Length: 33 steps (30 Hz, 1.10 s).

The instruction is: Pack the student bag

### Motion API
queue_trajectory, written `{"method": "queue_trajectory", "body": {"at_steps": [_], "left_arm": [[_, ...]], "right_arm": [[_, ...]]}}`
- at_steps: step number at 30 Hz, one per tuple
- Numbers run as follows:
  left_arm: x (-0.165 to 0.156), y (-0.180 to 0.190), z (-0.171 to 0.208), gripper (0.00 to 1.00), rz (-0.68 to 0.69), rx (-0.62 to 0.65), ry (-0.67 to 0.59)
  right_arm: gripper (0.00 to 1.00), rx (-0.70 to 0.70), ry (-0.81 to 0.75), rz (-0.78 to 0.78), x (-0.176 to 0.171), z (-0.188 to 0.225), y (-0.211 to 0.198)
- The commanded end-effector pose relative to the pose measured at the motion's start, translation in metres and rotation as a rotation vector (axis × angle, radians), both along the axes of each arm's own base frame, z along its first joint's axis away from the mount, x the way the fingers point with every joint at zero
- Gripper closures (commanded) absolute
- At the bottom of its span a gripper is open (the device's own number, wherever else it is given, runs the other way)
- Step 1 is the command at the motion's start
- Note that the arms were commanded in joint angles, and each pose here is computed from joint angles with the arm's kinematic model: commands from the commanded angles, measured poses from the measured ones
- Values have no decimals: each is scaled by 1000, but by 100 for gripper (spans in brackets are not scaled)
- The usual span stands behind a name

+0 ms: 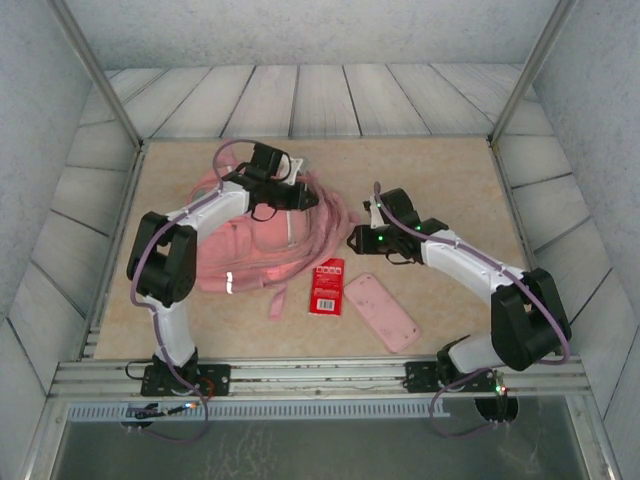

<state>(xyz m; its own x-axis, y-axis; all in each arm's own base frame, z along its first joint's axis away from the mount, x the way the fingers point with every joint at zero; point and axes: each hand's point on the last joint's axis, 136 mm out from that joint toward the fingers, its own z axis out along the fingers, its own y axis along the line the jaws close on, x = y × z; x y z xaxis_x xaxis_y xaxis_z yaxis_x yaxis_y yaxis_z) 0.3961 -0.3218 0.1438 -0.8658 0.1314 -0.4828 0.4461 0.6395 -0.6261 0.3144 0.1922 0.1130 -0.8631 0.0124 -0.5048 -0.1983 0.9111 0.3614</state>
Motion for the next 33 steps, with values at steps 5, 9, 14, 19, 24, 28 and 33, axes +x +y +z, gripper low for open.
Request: {"method": "queue_trajectory", "body": {"at_steps": [5,9,14,19,24,28,33], "left_arm": [[3,-4,33,76,-13,-30,-85],[-4,5,41,70,-11,9,-104],[-26,42,48,54,41,140,-157],[-65,93,51,42,78,312,-213],[-104,145,52,40,139,483,-208],[-127,170,61,40,214,506,-216],[-146,171,71,35,253,395,-261]], "right_arm": [[51,4,-26,14,2,4,1],[50,3,-31,36,1,6,2],[45,53,-76,156,-10,18,15],[40,46,-75,196,-12,14,18],[40,51,-24,179,-1,-2,25],[41,54,13,124,14,-19,29],[42,110,46,103,35,-30,47]]}}
